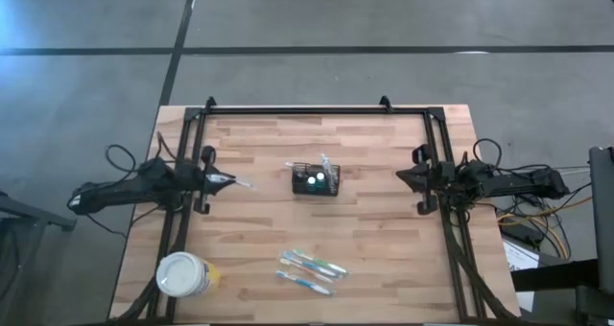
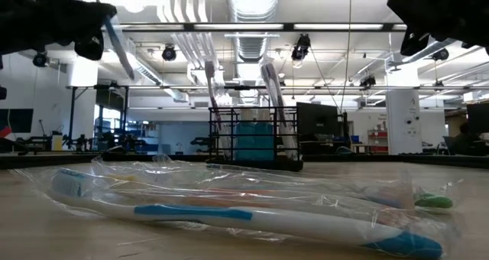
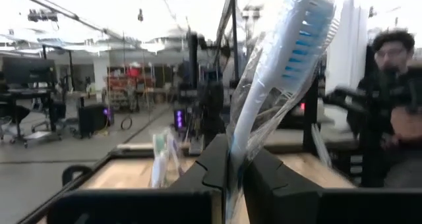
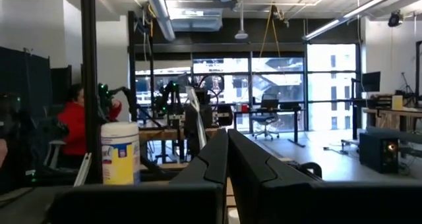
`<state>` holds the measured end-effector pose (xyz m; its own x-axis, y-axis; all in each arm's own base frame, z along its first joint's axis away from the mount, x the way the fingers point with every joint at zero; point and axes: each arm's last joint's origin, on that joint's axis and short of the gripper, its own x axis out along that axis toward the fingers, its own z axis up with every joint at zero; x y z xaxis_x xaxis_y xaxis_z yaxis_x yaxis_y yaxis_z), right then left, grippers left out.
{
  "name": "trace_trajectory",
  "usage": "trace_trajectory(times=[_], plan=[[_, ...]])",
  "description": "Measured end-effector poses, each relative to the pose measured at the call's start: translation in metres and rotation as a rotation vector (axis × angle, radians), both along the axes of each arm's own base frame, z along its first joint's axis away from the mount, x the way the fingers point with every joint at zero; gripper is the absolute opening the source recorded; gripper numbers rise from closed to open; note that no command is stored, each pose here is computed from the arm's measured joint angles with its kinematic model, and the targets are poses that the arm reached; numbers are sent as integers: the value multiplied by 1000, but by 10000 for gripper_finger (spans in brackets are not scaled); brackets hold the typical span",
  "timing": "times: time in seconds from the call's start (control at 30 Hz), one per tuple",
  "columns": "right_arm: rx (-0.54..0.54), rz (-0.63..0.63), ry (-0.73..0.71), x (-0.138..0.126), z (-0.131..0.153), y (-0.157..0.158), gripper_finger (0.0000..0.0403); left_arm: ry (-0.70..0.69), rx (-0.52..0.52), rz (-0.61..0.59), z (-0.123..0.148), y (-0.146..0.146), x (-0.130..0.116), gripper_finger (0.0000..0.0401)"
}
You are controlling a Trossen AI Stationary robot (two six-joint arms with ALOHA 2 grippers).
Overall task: Pick & Place toothbrushing station
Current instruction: Put the top blue toothbrush into the black organizer
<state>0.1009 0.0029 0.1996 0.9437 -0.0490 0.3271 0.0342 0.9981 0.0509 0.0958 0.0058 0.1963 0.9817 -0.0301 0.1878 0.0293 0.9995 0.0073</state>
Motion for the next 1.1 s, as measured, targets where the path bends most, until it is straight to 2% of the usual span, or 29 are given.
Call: trace_trajectory(times=[0.13, 0.33, 0.5, 0.7, 0.8, 0.9, 1.1], plan=[[-18, -7, 5, 0, 0, 0, 8, -88, -88, 47, 21, 2, -3, 24], [-9, -68, 4, 0, 0, -2, 8, -94, -24, 51, 49, 2, 5, 24], [-24, -77, 2, 0, 0, -2, 8, -84, 7, -19, 66, 3, 33, 24], [-22, -79, 1, 0, 0, -2, 8, 32, 48, -13, 69, 7, 79, 24], [-21, -78, 1, 0, 0, -2, 8, 56, 49, -64, 62, 8, 99, 24], [-21, -78, 4, 0, 0, -2, 8, 19, 49, -90, 63, 8, 115, 24], [-20, -77, 15, 1, -1, -2, 8, 118, 48, -49, 45, 12, 140, 24]])
